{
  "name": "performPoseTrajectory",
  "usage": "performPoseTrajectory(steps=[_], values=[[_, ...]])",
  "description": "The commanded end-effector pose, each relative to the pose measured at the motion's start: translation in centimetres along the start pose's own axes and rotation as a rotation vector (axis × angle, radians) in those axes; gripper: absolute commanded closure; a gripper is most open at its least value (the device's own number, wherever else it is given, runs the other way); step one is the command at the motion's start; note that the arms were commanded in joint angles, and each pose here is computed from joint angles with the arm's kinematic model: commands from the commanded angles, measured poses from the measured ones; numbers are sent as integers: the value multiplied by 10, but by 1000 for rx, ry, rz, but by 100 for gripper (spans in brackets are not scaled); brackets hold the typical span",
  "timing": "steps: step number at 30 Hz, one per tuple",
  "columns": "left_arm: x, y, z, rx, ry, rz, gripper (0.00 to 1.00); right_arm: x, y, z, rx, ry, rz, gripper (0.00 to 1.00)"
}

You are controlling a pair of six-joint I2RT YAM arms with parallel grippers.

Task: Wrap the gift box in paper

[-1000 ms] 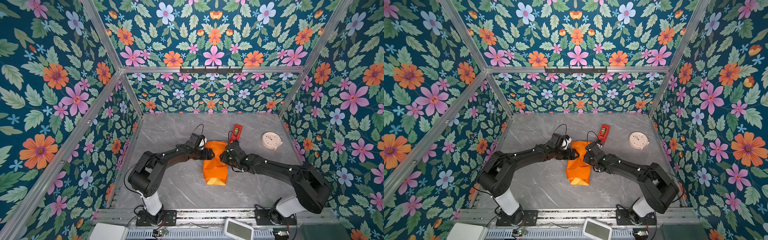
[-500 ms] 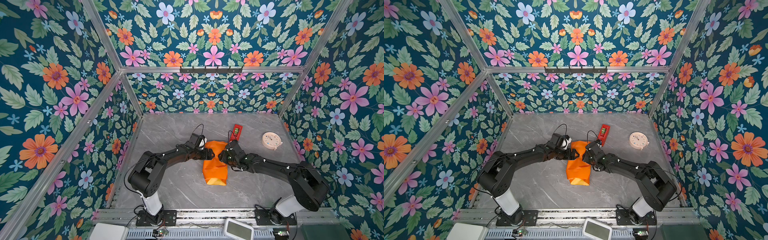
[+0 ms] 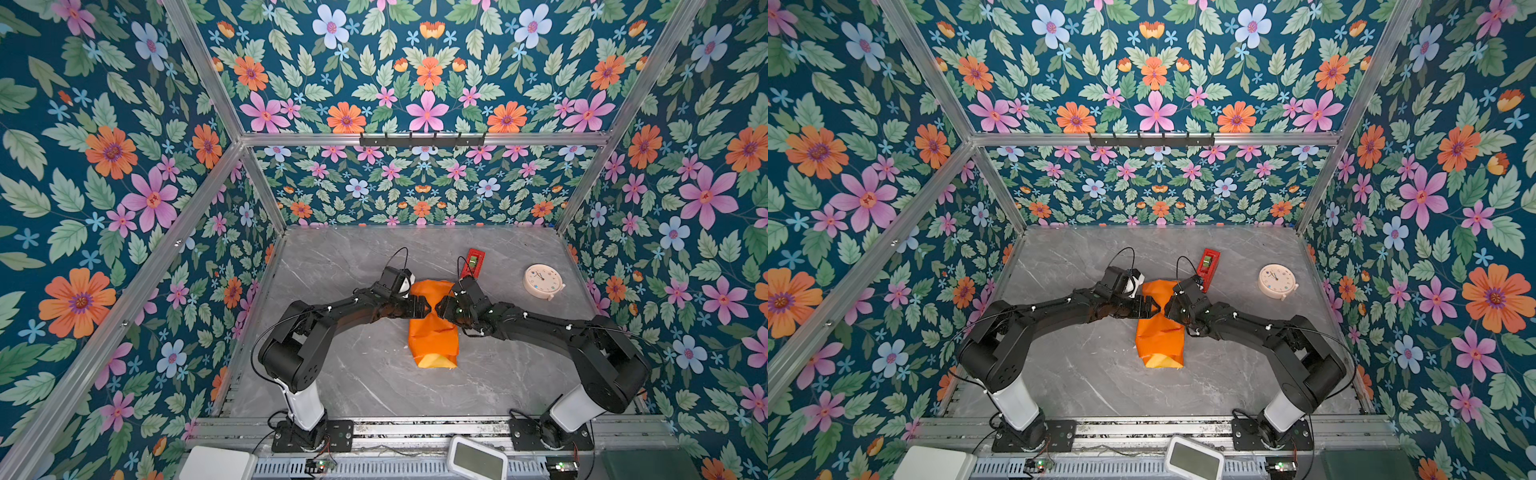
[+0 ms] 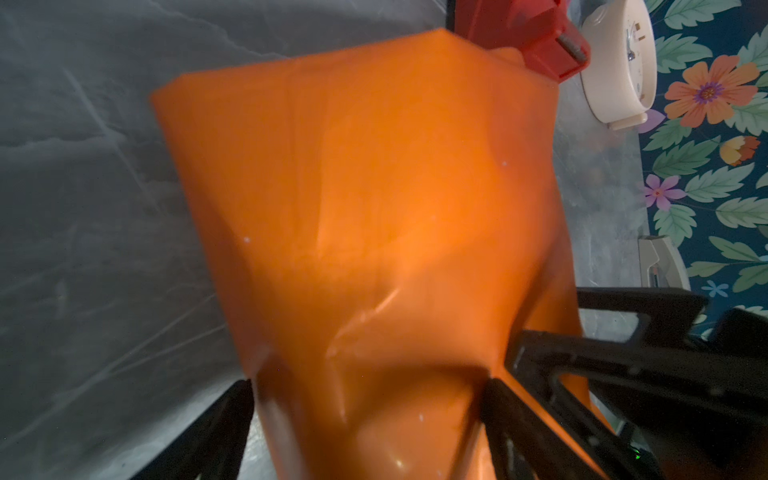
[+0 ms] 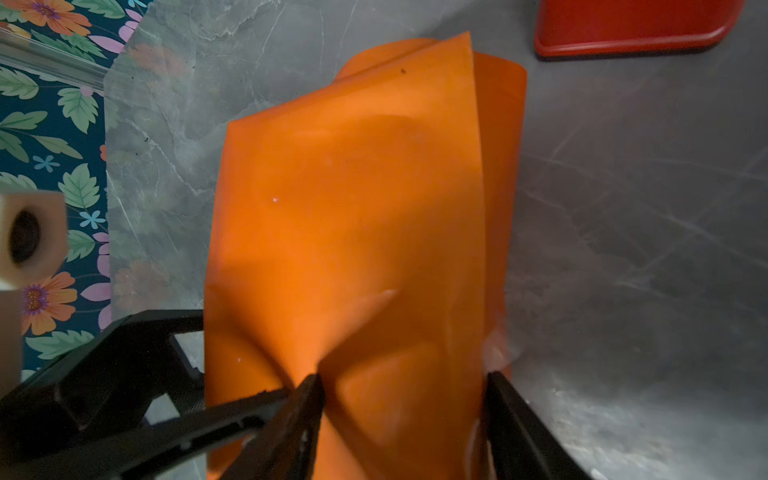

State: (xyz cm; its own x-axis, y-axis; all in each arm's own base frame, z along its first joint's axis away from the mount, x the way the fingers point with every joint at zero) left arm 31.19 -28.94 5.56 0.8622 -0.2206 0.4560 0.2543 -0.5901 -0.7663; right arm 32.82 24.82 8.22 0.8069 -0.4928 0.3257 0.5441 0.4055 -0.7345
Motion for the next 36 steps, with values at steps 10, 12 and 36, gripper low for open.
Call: performPoseTrajectory(steps=[10,12,36], values=[[-72,-6,61,311,-29,260,13,8,9,14,119,-17,37,19],[-72,-6,61,311,-29,261,13,10,8,15,130,-16,43,15],[-41,-14,44,277,-59,179,7,18,-44,-2,121,-55,56,4]])
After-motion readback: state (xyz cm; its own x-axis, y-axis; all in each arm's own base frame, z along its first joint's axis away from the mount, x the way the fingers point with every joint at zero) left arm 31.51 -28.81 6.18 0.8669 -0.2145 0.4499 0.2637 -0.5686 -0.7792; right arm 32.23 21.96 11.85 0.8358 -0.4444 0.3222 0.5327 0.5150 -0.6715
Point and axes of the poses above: each gripper's point midway between its finger pads, its own y axis out along the fingers, its own z axis along the line the jaws close on, x = y × z, the point moved 1 cm from there along -y, back along the fingers, and after that the axes turned 8 degrees about y, right-handed, at the moved point
